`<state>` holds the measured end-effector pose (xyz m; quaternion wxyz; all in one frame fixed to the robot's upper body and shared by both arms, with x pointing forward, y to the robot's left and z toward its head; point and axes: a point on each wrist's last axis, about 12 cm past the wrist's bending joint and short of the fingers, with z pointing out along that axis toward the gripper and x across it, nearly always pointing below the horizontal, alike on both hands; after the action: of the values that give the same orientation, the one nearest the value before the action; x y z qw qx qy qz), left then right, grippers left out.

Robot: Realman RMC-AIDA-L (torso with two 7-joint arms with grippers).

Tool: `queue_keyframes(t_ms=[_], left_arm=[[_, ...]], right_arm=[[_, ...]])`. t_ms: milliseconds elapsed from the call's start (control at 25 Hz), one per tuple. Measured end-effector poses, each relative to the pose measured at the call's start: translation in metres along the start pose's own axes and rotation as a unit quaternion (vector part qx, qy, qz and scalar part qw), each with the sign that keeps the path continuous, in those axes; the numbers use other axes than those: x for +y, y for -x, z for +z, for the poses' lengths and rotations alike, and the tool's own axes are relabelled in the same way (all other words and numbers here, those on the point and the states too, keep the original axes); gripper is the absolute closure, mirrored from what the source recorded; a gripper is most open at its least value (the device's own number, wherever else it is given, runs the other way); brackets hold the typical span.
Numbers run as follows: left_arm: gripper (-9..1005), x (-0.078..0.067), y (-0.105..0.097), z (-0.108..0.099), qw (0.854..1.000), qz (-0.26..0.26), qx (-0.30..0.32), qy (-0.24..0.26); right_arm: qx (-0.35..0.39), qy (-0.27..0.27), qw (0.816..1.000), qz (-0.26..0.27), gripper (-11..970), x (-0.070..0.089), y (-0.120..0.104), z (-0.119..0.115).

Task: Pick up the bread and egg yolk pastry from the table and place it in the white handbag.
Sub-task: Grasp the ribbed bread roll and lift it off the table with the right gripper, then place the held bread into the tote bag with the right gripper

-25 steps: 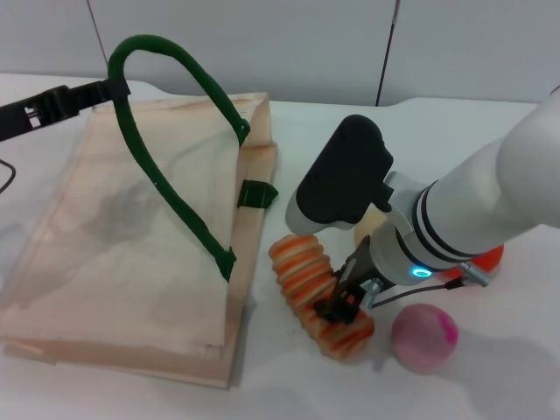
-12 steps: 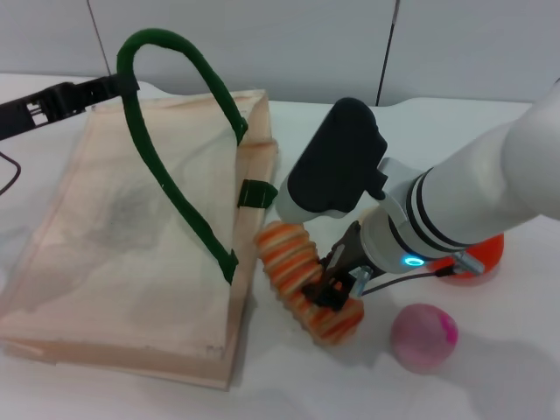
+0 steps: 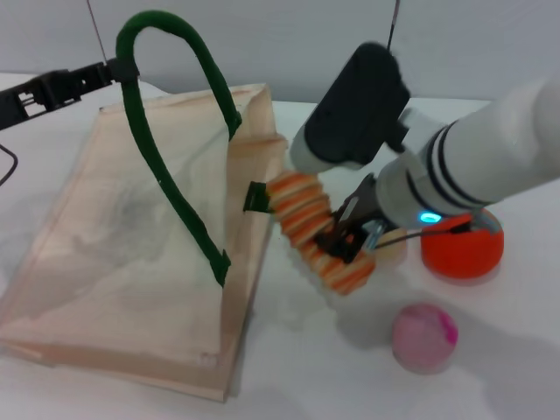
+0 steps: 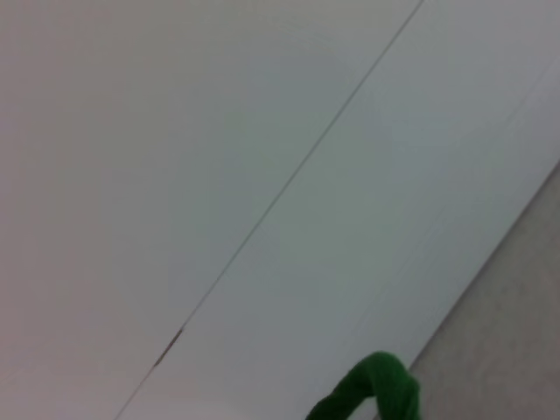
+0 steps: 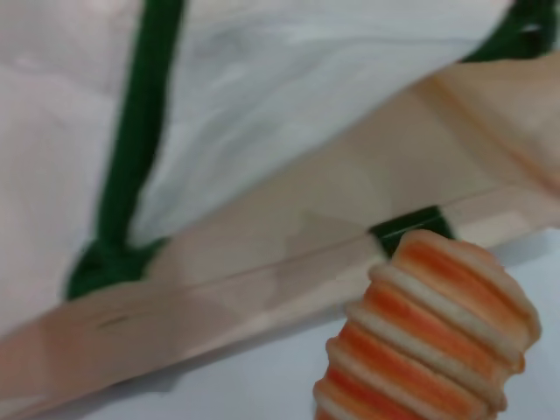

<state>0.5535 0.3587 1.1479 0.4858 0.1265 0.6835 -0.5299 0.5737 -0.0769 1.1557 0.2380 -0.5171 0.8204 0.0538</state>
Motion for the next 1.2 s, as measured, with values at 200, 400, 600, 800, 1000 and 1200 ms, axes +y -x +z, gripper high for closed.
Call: queue_keyframes(t_ms=[200, 400, 600, 800, 1000, 1200], left_arm=[[876, -0.005, 0.002, 0.000, 1.000, 0.007, -0.009, -0.020], [875, -0.011, 0.005, 0.001, 0.999, 0.013, -0.018, -0.049], [875, -0.016, 0.008, 0.001, 0.997, 0.016, -0.025, -0.070], [875, -0.016, 0.011, 0.001, 0.997, 0.019, -0.032, -0.071], [876, -0.016, 0.014, 0.001, 0.996, 0.025, -0.044, -0.070], [876, -0.017, 0.016, 0.004, 0.996, 0.028, -0.050, -0.073]], right_arm=[[0.003, -0.020, 1.000, -0.002, 685, -0.008, 0.001, -0.008], [0.005, -0.032, 0.999, -0.021, 688, -0.006, 0.007, -0.016], [0.003, -0.032, 0.998, -0.054, 710, 0.004, 0.020, -0.024], [0.006, -0.028, 0.995, -0.098, 715, 0.018, 0.034, -0.027], [0.006, -0.026, 0.990, -0.140, 717, 0.033, 0.048, -0.028], [-0.002, -0.020, 0.982, -0.187, 719, 0.050, 0.064, -0.029]])
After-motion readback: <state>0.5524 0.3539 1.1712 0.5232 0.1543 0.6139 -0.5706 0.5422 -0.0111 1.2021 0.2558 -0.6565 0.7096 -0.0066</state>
